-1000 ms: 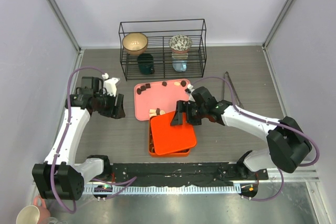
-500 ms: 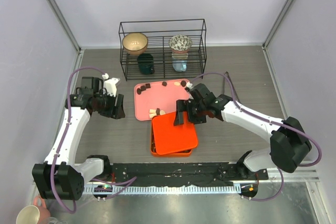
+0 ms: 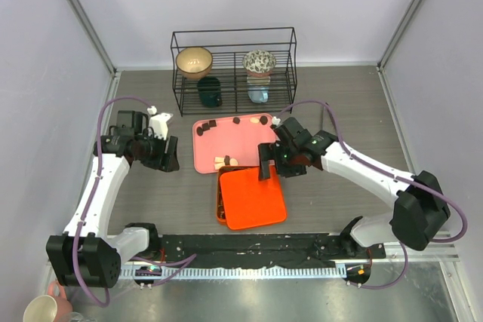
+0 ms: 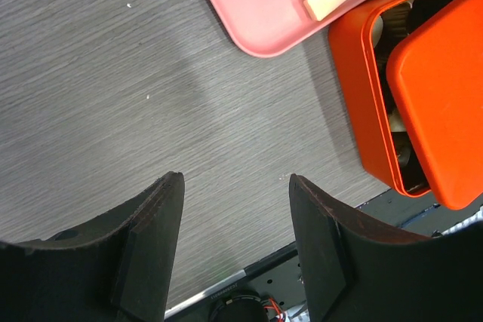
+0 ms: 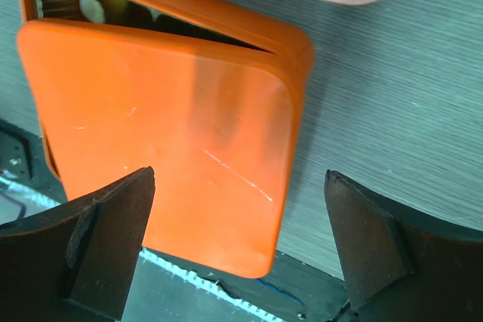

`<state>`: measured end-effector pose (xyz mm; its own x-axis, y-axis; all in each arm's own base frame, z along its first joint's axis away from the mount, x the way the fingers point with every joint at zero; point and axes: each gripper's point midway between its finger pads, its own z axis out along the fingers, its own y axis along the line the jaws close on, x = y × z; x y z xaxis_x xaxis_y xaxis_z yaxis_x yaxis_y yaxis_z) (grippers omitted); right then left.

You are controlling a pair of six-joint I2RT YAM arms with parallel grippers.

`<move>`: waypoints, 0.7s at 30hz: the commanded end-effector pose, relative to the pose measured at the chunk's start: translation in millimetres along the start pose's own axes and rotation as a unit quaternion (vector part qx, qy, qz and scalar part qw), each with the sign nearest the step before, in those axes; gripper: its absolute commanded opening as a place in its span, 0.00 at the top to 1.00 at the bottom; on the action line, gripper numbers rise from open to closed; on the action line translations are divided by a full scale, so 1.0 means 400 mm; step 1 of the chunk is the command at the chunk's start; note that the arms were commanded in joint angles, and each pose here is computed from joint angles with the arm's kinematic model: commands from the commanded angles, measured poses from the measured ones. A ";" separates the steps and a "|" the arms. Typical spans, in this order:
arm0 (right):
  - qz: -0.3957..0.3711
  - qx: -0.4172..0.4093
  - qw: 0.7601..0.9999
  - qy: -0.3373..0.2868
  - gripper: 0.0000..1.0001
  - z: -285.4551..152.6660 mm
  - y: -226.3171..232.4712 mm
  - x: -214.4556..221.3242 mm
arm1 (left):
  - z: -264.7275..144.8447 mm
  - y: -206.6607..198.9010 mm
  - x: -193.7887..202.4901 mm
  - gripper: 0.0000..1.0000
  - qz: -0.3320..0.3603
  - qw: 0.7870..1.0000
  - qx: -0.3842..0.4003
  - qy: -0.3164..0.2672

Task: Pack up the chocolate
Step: Close the box lid on the packing box.

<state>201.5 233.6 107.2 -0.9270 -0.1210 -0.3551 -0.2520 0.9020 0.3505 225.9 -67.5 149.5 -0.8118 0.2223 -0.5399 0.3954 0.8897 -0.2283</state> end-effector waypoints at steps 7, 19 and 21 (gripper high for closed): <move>-0.009 0.078 0.995 -0.058 0.00 -0.066 -0.075 -0.033 | -0.025 -0.002 -0.029 0.38 0.011 1.000 -0.004 -0.019; 0.081 0.124 0.989 -0.027 0.68 -0.047 -0.208 0.098 | -0.035 -0.012 -0.038 0.38 0.023 0.999 0.006 -0.025; 0.096 0.133 0.986 -0.014 0.68 -0.036 -0.225 0.130 | -0.033 -0.011 -0.038 0.38 0.026 0.999 0.008 -0.022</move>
<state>185.3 150.0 81.6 -0.9310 0.0253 -0.3643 -0.0480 0.9804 0.1909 226.2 -67.5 153.9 -0.8070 0.2285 -0.5446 0.4027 0.8874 -0.2243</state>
